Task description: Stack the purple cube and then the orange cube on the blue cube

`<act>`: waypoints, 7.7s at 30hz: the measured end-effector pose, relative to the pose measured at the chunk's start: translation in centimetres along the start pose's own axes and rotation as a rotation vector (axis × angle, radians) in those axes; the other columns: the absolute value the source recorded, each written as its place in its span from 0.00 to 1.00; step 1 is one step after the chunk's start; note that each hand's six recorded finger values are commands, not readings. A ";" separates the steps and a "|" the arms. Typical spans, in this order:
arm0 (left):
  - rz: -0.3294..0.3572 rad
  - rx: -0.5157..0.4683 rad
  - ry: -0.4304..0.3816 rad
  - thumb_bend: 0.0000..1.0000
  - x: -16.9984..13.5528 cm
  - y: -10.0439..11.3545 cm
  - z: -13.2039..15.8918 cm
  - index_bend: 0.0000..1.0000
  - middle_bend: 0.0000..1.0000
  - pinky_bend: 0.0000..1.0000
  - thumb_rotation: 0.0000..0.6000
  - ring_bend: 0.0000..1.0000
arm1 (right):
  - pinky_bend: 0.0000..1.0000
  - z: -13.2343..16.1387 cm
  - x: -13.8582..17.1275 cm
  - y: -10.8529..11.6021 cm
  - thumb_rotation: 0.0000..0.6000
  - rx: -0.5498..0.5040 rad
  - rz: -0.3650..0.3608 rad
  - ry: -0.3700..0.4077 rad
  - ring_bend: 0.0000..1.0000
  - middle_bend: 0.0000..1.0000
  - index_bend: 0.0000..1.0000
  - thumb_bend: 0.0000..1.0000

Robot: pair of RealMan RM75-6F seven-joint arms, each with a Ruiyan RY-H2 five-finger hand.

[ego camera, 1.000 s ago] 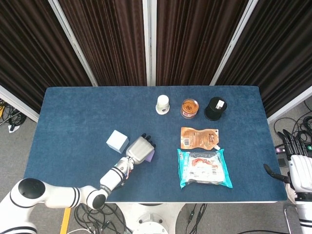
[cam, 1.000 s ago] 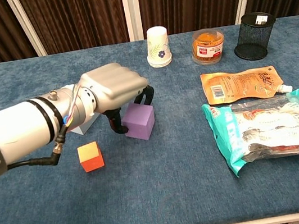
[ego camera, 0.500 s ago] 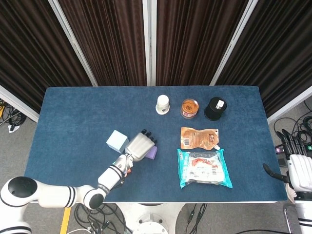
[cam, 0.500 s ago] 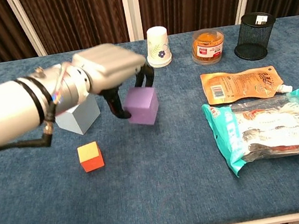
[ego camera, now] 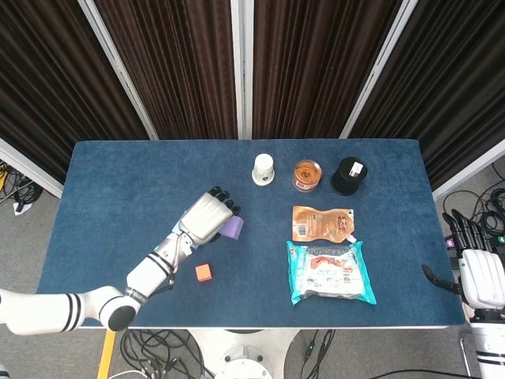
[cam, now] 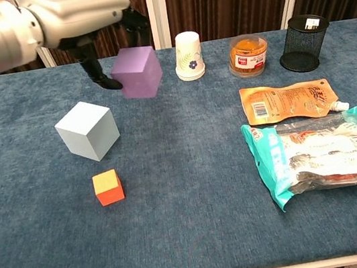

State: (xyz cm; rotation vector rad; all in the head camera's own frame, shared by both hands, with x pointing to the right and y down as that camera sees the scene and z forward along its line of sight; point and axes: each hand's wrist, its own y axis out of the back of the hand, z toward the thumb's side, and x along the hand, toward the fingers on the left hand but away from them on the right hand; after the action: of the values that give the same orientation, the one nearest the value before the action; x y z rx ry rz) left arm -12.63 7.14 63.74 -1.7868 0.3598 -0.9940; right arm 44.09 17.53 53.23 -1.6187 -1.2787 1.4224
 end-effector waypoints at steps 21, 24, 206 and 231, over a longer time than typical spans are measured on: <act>-0.052 0.089 -0.138 0.26 -1.4 -5.0 -8.1 0.49 0.57 0.24 1.00 0.29 | 0.00 -0.5 -1.8 -1.8 1.00 0.076 0.003 -0.071 0.00 0.00 0.00 0.14; -0.071 0.097 -0.146 0.26 -1.5 -5.5 -9.0 0.49 0.57 0.24 1.00 0.29 | 0.00 -0.5 -2.0 -1.8 1.00 0.078 -0.002 -0.077 0.00 0.00 0.00 0.14; 0.078 -0.600 0.376 0.30 -11.4 -14.9 0.2 0.52 0.65 0.47 1.00 0.46 | 0.00 -1.3 -2.1 -1.7 1.00 0.003 0.076 -0.064 0.00 0.00 0.00 0.14; 0.063 -0.326 0.047 0.30 -13.0 -5.2 -14.5 0.49 0.65 0.48 1.00 0.46 | 0.00 -1.0 -3.0 -3.1 1.00 0.062 0.079 -0.077 0.00 0.00 0.00 0.14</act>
State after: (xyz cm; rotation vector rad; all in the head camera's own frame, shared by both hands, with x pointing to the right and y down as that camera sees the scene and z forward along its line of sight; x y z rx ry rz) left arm -32.74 8.59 64.35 -2.0311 0.6338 -0.9762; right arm 44.38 15.94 57.29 -1.6029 -1.2122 1.5707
